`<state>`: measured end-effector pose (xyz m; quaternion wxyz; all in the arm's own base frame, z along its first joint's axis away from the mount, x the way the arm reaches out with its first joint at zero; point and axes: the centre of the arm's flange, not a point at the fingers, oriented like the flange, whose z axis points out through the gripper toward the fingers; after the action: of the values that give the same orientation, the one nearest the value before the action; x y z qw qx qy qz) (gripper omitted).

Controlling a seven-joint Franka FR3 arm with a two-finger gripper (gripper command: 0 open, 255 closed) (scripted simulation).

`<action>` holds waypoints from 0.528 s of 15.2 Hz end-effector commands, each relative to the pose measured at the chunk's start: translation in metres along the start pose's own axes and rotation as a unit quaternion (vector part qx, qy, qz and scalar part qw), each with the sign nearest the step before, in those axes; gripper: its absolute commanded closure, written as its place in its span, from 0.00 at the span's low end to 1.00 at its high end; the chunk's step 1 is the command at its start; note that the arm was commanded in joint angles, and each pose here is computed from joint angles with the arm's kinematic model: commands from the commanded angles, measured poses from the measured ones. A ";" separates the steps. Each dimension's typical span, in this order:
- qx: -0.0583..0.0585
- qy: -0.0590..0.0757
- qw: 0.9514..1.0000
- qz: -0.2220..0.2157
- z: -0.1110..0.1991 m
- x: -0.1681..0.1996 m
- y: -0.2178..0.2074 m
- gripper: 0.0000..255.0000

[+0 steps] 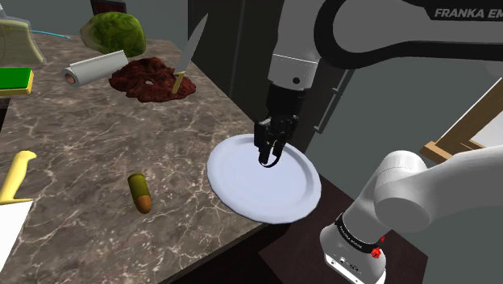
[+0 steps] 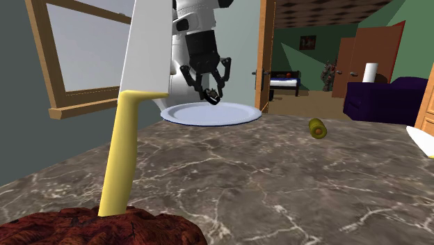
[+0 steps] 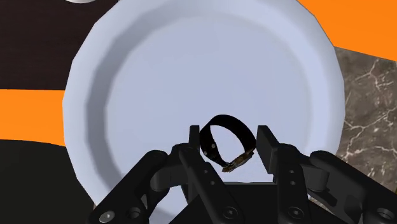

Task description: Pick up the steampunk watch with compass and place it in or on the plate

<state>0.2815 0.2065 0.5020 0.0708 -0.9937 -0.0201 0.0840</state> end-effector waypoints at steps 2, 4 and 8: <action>0.000 0.000 1.000 0.000 0.016 0.002 0.002 1.00; 0.000 0.000 1.000 0.000 0.019 0.003 0.002 1.00; 0.000 0.000 1.000 0.000 0.019 0.003 0.002 1.00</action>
<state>0.2810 0.2071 0.4832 0.0709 -0.9938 -0.0201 0.0837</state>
